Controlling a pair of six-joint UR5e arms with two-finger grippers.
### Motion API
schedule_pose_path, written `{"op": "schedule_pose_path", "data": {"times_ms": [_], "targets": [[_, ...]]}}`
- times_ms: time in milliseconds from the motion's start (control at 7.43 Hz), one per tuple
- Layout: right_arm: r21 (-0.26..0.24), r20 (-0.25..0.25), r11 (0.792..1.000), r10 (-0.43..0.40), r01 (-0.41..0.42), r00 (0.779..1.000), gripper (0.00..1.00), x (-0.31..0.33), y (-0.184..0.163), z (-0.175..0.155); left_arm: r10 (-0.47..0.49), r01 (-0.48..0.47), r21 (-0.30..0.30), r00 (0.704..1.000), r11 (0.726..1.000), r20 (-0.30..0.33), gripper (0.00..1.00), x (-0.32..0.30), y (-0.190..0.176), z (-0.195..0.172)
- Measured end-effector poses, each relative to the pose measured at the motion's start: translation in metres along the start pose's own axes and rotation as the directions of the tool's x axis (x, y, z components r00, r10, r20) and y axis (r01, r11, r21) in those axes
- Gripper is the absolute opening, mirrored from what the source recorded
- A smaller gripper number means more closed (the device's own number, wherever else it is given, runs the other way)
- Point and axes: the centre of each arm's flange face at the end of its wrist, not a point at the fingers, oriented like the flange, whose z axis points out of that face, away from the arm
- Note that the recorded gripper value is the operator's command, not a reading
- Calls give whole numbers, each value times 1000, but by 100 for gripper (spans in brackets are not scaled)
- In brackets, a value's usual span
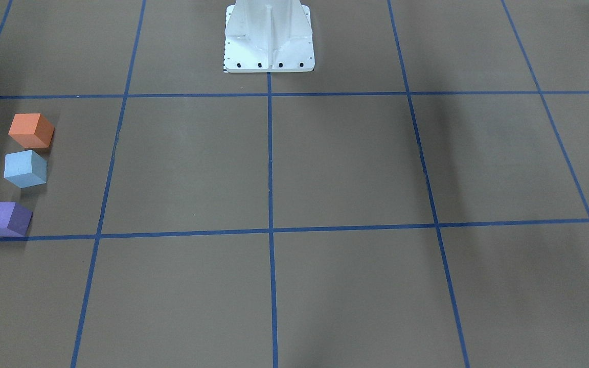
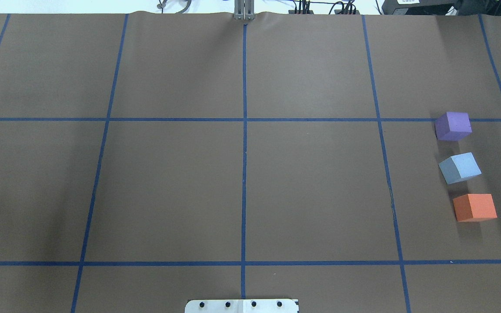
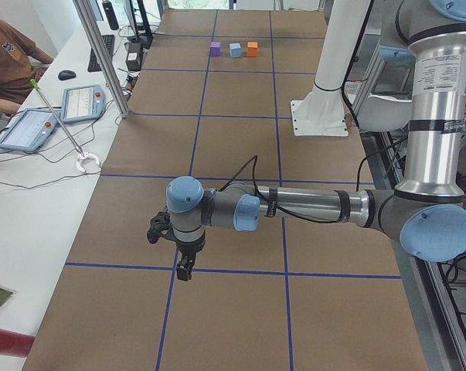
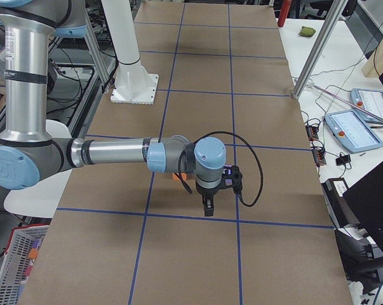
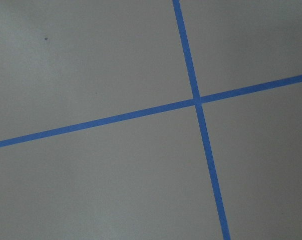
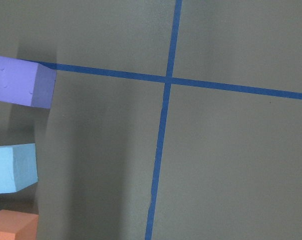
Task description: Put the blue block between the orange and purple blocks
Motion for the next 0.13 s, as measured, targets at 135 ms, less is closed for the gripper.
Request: {"op": "schedule_pose_path", "data": {"times_ms": [135], "targets": [[0,0,1000,-1,1,1000,100,0,0,0,0,0,0,1000,1000,0,100,0,0,0]]}}
